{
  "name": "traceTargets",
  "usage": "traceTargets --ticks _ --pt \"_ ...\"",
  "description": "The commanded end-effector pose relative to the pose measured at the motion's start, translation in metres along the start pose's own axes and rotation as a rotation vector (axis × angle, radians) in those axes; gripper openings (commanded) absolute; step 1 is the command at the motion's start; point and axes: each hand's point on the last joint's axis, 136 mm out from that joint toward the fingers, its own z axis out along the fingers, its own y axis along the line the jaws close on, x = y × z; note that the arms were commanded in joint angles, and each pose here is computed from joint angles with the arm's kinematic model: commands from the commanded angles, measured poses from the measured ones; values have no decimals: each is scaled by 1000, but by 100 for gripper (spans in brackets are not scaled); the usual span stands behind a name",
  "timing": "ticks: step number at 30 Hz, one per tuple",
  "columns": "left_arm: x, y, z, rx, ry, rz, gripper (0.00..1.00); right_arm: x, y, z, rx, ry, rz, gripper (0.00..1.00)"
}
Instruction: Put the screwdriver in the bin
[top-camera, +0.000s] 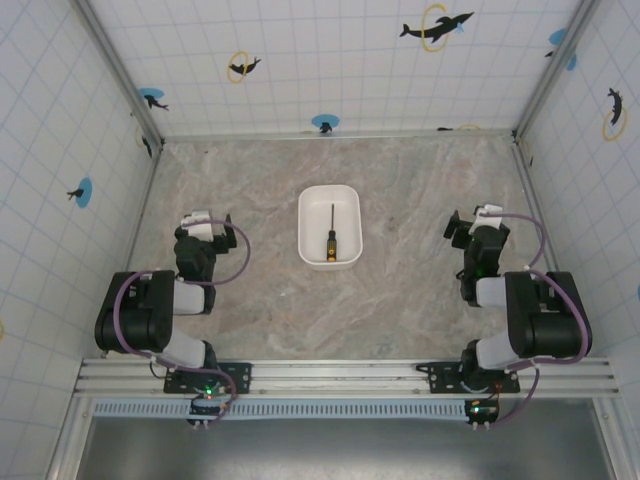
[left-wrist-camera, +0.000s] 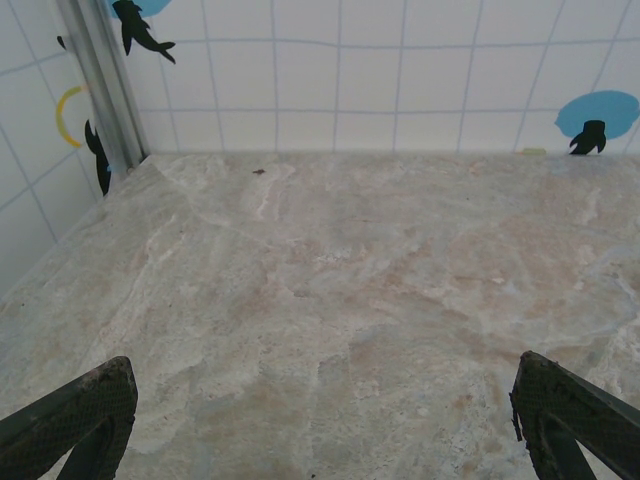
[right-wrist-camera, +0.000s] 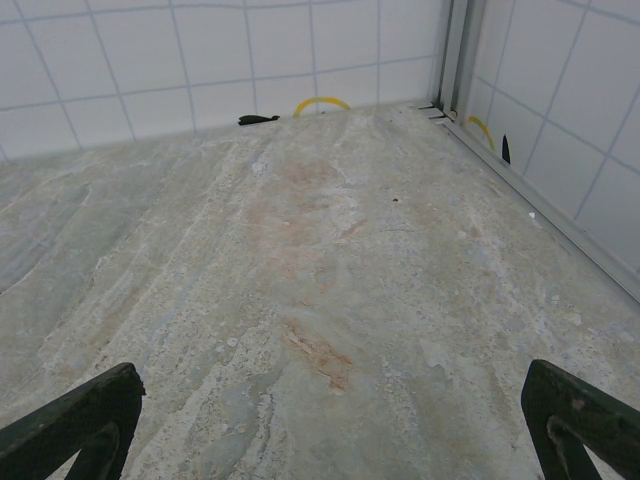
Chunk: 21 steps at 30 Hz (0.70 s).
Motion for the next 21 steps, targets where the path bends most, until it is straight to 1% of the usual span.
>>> traceTargets --ticks 1,21 --pt "-9 -1 3 2 -24 25 98 -15 3 5 3 -39 1 100" --pt "-8 -1 3 3 -22 27 98 -15 3 5 3 -39 1 100"
